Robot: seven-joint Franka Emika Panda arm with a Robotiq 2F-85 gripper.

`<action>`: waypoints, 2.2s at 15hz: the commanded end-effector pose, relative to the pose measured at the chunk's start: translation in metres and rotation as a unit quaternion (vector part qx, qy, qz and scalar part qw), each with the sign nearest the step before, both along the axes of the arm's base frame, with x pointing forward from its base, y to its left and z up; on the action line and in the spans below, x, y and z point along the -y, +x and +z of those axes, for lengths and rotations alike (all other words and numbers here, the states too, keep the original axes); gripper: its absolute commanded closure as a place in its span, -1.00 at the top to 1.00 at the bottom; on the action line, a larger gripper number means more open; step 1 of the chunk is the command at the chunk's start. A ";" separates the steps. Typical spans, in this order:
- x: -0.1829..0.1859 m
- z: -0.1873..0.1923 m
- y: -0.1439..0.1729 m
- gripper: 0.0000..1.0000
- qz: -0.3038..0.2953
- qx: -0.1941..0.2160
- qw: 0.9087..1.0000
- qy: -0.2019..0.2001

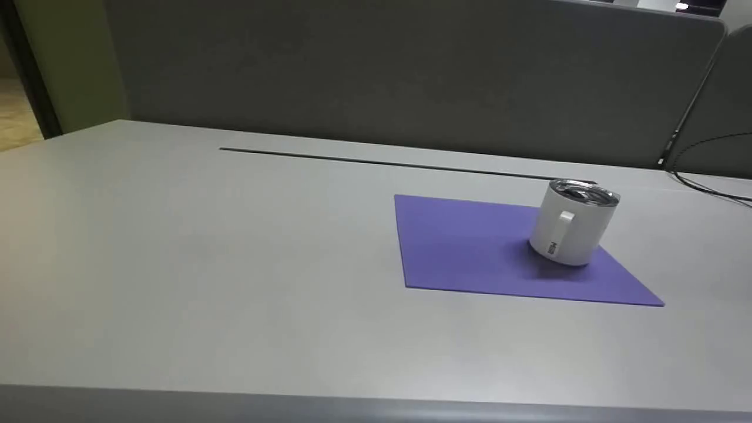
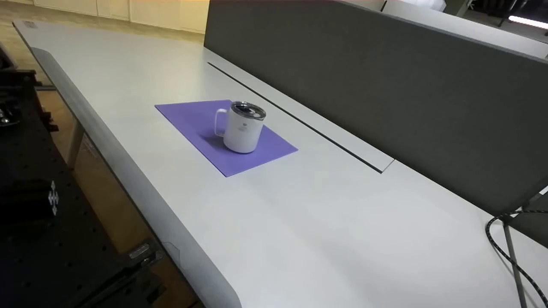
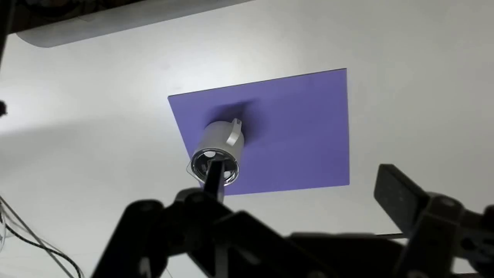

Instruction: Slide the small black thing on top of the cup

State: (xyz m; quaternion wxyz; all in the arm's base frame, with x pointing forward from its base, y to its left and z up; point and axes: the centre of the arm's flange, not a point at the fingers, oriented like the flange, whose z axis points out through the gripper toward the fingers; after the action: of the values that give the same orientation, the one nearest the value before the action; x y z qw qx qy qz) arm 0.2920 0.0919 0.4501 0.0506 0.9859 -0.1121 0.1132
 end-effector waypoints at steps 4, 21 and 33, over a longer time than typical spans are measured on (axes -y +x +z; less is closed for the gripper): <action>0.000 0.000 0.000 1.00 0.000 0.000 1.000 0.000; 0.184 -0.105 0.194 -0.92 0.082 -0.027 0.996 0.026; 0.184 -0.123 0.202 -0.98 0.073 -0.058 0.995 0.024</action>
State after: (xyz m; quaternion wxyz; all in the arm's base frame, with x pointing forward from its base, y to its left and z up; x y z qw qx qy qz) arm 0.4942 -0.0922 0.3272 0.0252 0.9973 -0.0397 0.0560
